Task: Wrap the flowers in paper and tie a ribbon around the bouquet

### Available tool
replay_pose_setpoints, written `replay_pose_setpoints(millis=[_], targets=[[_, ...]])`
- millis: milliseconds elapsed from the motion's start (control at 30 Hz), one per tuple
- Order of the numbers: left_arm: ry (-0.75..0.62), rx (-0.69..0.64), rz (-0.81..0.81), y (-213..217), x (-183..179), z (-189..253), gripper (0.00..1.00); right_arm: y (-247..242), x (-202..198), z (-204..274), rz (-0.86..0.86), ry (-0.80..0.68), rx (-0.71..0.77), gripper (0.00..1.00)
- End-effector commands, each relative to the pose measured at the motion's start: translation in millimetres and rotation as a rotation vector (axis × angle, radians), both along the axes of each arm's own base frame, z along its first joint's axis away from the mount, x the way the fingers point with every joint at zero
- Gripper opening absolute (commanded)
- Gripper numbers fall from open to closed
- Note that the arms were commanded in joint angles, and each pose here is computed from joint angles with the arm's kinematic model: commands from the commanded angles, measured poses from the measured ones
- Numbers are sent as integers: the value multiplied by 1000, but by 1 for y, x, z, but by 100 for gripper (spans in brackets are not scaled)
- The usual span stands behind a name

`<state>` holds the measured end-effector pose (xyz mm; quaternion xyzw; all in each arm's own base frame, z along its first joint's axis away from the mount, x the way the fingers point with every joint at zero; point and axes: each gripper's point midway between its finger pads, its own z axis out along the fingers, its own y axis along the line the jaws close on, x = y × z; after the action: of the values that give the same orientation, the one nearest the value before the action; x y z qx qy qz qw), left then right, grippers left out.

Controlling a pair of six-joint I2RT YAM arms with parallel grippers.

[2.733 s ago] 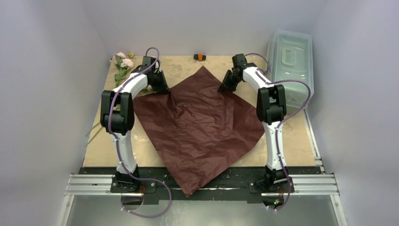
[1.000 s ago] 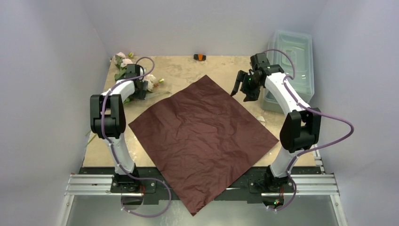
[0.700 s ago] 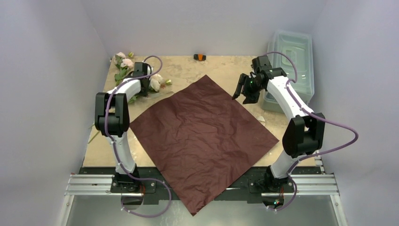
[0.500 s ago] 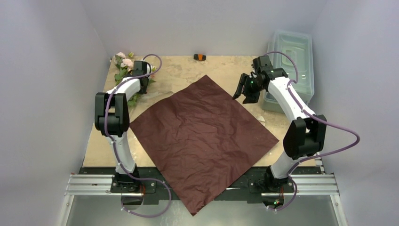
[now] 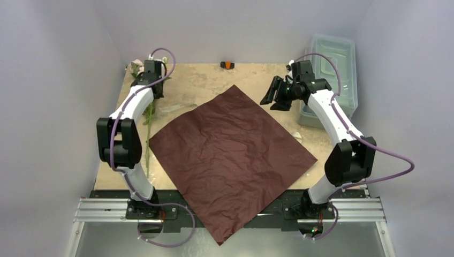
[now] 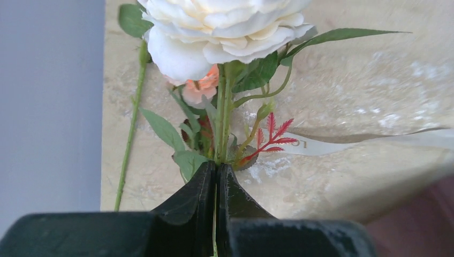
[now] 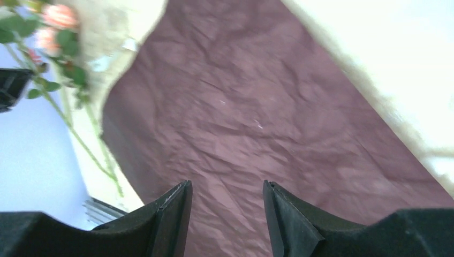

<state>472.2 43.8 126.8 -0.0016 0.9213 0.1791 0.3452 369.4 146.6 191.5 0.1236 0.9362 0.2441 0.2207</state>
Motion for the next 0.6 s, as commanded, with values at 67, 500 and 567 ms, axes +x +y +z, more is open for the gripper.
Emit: replay_pose_setpoints(millis=[67, 500, 567], targets=[[-247, -175, 46, -20, -3, 99, 0, 56, 0, 83, 157, -290, 279, 61], [-392, -491, -24, -69, -23, 203, 0, 201, -81, 173, 479, -705, 544, 74], [-403, -583, -43, -83, -30, 209, 0, 221, -88, 173, 524, -713, 537, 75]])
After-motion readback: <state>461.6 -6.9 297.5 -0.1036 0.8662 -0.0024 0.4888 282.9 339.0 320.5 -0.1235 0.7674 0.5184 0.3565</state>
